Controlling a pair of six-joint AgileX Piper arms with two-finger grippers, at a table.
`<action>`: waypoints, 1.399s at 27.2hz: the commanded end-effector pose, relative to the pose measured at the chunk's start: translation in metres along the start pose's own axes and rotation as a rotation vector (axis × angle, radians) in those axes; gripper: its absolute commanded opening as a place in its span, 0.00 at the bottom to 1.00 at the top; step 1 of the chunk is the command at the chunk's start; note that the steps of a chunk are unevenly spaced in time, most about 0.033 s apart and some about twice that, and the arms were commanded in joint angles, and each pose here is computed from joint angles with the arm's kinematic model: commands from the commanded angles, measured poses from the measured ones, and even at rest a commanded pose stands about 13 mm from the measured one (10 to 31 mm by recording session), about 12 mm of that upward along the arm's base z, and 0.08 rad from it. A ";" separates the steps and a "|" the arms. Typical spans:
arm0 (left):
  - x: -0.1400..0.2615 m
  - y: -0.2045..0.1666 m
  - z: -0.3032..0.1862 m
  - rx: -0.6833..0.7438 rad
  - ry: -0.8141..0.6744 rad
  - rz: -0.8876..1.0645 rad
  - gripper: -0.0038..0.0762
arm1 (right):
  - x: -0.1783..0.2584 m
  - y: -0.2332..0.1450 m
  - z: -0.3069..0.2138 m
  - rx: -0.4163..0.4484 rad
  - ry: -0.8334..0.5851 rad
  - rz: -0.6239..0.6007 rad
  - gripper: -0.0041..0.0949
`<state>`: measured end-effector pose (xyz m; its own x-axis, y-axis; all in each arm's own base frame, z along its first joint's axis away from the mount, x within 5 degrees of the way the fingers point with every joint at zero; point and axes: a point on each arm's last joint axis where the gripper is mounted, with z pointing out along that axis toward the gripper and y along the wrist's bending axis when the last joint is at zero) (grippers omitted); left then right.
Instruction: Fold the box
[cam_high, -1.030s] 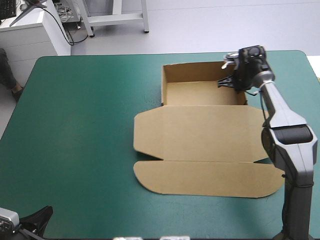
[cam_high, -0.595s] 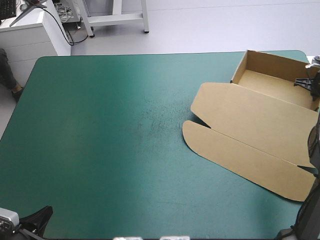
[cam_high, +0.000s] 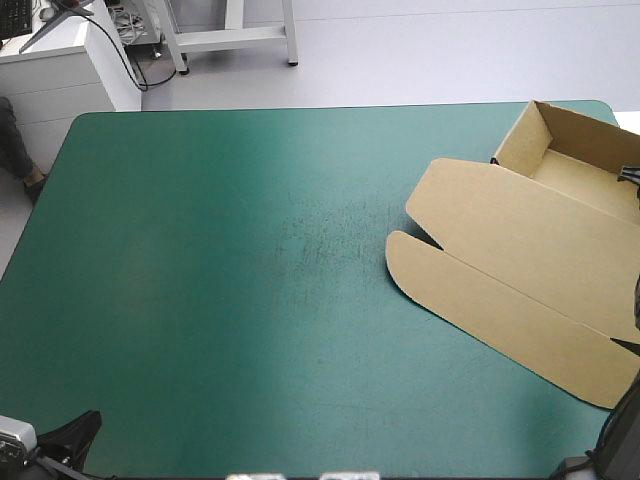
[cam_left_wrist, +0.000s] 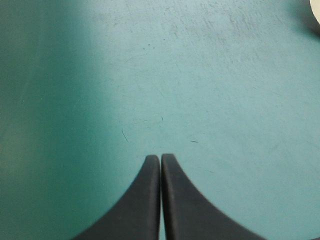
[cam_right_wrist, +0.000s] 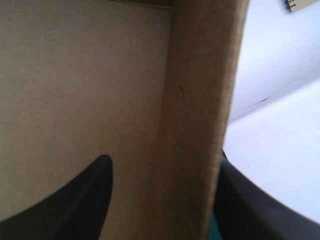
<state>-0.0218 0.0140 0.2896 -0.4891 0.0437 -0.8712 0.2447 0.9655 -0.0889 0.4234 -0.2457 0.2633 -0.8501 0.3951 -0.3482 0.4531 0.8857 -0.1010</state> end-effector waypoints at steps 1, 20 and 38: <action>-0.010 0.001 -0.005 0.000 -0.088 0.000 0.04 | -0.004 -0.010 -0.043 0.045 -0.086 0.008 0.67; -0.010 0.001 -0.004 -0.001 -0.087 0.000 0.04 | 0.106 0.030 -0.373 -0.147 -0.819 -0.171 0.29; -0.012 0.000 -0.005 0.003 -0.109 0.011 0.04 | 0.301 0.048 -0.347 -0.396 -0.757 -0.406 0.03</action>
<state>-0.0205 0.0152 0.2897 -0.4783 0.0513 -0.8767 0.2357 0.9692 -0.0719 0.1159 -0.0035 0.4938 -0.5202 -0.0966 -0.8486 -0.0889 0.9943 -0.0587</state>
